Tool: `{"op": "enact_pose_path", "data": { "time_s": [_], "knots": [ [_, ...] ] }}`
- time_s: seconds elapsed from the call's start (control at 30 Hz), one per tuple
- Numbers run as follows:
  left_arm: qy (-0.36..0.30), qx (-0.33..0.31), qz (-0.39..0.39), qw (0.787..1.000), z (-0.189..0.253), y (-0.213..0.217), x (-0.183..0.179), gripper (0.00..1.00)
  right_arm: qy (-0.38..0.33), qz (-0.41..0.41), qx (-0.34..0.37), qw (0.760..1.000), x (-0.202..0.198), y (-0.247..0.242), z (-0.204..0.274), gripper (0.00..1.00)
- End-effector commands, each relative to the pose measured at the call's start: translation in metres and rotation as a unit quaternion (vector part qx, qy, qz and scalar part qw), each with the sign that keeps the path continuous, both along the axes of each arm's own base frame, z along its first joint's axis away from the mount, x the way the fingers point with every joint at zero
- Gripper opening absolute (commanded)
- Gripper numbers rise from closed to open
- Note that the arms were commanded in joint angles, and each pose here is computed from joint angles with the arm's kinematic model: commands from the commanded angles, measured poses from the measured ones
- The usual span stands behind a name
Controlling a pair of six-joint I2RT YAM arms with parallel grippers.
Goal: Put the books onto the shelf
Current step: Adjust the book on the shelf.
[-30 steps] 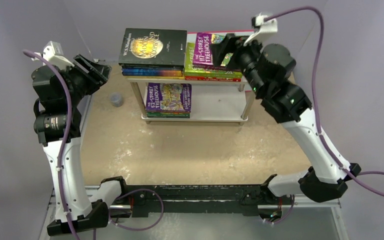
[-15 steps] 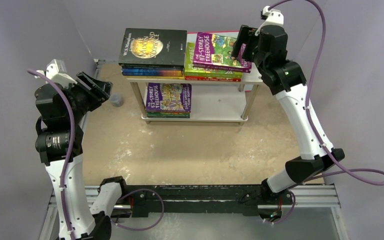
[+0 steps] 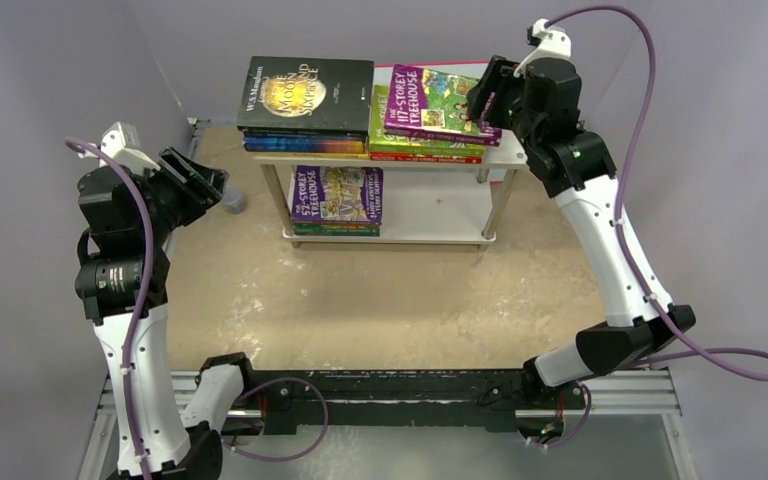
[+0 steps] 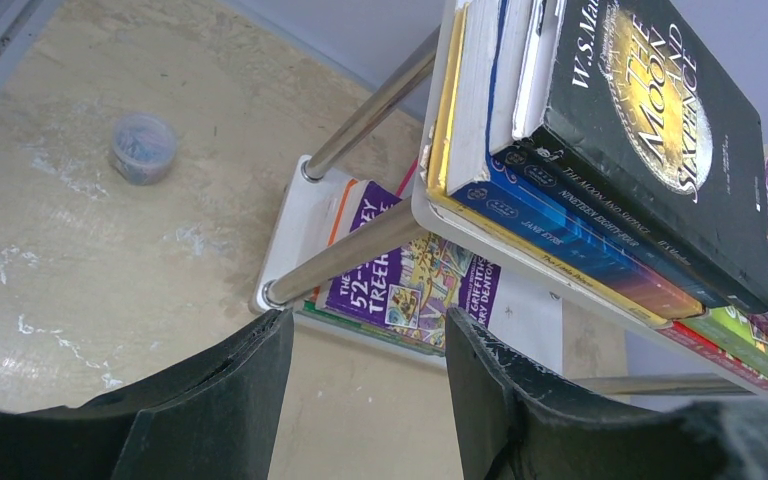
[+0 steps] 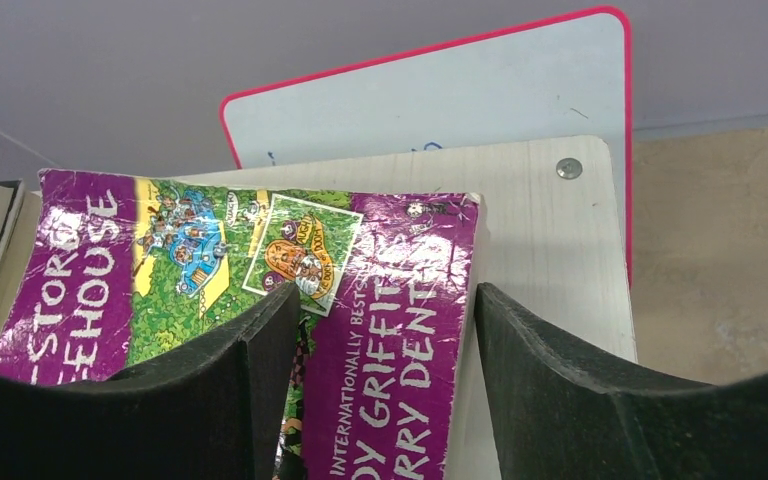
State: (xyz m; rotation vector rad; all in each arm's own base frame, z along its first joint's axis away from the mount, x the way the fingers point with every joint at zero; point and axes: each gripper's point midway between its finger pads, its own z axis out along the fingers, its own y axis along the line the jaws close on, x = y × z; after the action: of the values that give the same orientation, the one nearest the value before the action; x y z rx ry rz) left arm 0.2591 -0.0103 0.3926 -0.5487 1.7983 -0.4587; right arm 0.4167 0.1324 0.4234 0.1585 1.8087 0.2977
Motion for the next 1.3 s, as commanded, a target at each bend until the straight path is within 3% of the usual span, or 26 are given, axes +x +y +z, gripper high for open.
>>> {"op": "enact_pose_path", "data": {
  "time_s": [0.0,0.4,0.57,0.67,1.27],
  "knots": [
    [-0.017,0.014,-0.002,1.0,0.006,0.001,0.001,0.57,0.021,0.06,0.014,0.998,-0.016,0.02,-0.01,0.62],
    [-0.018,0.013,-0.006,1.0,0.006,0.0,0.002,0.57,0.03,0.109,-0.012,0.994,-0.014,0.034,-0.025,0.41],
    [-0.019,0.014,-0.007,1.0,0.007,0.0,0.002,0.57,0.033,0.099,-0.038,0.994,-0.01,0.026,-0.029,0.12],
    [-0.019,0.013,-0.008,1.0,0.007,-0.001,0.002,0.57,0.031,0.09,-0.044,0.994,-0.01,0.02,-0.027,0.0],
    [-0.019,0.012,-0.011,1.0,0.008,-0.002,0.002,0.57,0.0,0.087,-0.063,0.994,-0.028,-0.013,-0.004,0.0]
  ]
}}
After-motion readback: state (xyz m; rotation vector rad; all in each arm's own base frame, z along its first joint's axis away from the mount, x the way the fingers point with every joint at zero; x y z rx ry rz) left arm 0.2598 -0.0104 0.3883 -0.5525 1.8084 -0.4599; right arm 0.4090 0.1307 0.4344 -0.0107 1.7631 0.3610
